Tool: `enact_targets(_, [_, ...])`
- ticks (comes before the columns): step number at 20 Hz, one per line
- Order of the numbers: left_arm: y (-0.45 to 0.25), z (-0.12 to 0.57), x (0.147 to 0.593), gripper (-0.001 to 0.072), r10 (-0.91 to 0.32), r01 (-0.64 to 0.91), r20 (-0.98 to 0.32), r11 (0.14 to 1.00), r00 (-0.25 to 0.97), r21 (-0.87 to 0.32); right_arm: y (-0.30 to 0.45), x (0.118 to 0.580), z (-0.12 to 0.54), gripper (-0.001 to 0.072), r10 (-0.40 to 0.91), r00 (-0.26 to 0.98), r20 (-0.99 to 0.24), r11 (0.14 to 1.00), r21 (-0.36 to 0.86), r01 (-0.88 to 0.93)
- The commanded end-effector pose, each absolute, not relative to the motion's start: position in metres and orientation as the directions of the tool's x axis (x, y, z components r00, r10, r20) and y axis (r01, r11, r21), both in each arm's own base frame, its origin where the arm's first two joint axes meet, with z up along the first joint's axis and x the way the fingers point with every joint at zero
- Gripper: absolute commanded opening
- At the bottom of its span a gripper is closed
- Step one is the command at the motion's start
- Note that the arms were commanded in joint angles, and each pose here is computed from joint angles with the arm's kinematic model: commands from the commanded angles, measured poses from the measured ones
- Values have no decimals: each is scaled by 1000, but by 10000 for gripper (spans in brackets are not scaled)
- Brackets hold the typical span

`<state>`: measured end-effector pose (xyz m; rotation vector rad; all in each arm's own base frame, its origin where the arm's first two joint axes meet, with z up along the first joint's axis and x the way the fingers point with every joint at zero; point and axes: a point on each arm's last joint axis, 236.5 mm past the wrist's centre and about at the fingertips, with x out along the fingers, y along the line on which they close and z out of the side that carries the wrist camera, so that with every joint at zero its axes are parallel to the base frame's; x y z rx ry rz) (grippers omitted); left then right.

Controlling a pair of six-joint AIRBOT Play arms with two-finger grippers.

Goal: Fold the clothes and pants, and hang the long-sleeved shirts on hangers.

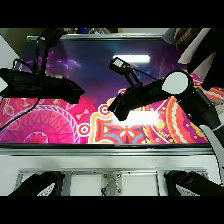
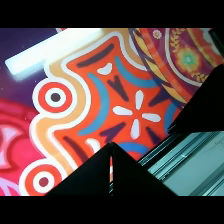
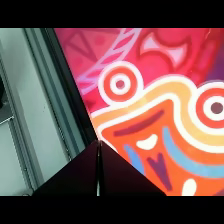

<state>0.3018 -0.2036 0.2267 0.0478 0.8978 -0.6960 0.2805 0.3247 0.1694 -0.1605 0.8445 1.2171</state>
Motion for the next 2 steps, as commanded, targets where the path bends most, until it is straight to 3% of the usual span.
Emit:
enact_targets(1, [-204,227,302,13,-537,575,-731,781,421,-242,325,280,169,17,758,90,-646,375,319,-870])
enact_targets(2, [-204,227,302,13,-537,575,-731,781,421,-242,325,280,169,17,758,90,-646,375,319,-870])
